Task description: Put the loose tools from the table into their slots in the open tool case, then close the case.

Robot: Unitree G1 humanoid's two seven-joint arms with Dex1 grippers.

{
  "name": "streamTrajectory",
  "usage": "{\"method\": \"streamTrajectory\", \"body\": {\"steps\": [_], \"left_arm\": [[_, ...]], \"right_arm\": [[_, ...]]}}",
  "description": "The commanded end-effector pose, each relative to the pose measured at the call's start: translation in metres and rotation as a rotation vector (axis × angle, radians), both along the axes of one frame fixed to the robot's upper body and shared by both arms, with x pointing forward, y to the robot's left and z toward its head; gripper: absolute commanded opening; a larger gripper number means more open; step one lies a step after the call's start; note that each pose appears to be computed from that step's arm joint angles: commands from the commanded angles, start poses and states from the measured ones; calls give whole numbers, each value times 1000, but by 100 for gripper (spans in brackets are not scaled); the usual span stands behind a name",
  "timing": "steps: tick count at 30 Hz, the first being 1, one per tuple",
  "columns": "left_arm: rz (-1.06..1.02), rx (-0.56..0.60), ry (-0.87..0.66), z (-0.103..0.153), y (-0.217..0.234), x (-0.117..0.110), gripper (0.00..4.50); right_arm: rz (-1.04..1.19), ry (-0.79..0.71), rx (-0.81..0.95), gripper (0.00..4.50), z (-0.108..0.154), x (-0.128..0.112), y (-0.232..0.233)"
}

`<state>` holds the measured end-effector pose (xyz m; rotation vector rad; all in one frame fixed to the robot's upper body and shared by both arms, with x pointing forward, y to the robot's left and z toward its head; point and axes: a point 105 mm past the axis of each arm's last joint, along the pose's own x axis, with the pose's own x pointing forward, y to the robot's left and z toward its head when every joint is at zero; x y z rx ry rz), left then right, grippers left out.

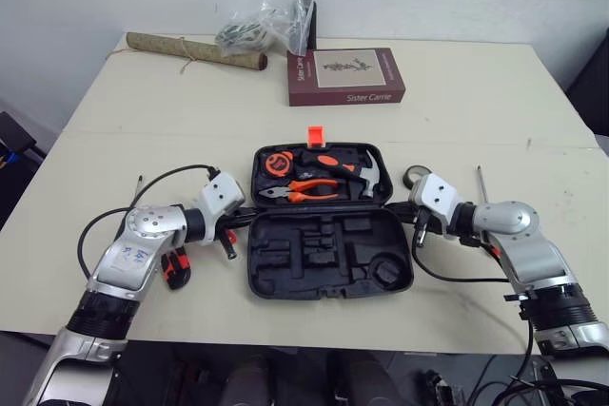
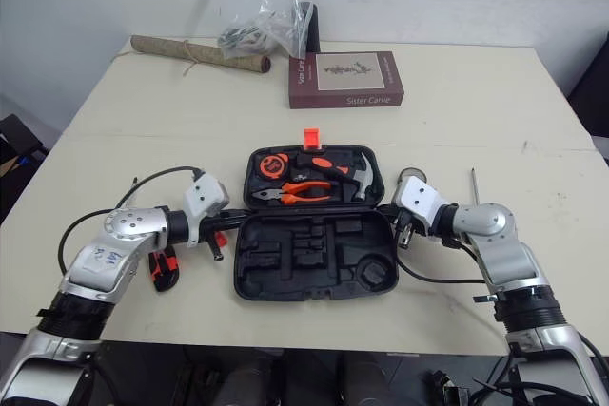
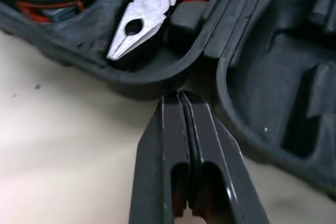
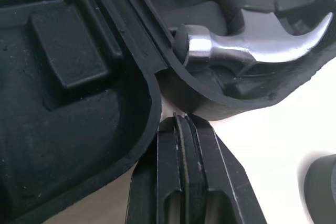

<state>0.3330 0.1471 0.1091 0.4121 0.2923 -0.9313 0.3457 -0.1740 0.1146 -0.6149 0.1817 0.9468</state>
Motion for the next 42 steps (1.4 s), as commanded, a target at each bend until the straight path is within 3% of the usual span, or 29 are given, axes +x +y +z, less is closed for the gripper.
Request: {"method": "streamTrajectory", "body": {"steps": [1, 15, 19, 24, 25, 26, 27, 29, 35, 36, 39, 42], "left_arm": [[-73, 2, -11, -1, -18, -4, 0], [-57, 14, -29, -3, -8, -10, 0], [-53, 11, -77, 16, 15, -18, 0], [50, -86, -156, 59, 71, -39, 0], [88, -122, -171, 69, 87, -46, 24], [127, -130, -178, 74, 104, -53, 54], [200, -125, -186, 77, 127, -60, 78], [342, -112, -208, 80, 165, -71, 157], [833, -86, -239, 71, 294, -138, 424], [881, -71, -236, 68, 306, -149, 447], [1000, -4, -208, 55, 333, -180, 447], [1020, 7, -196, 48, 335, -189, 447]], "right_arm": [[69, -30, 26, 3, 9, -4, 18], [39, 40, 20, 3, -3, -29, 6], [-2, 5, 8, 3, 12, -25, -24], [16, -4, 52, 3, 38, -50, -62], [4, -17, 76, 1, 43, -56, -72], [-36, -24, 103, 51, 47, -60, -84], [-69, -27, 111, 66, 47, -67, -98], [-127, -48, 87, 139, 44, -79, -119], [-433, -34, -11, 433, 16, -117, -206], [-471, -34, 2, 450, 15, -122, -216], [-529, -42, 30, 450, 10, -135, -234], [-521, -34, 81, 450, 7, -137, -234]]}}
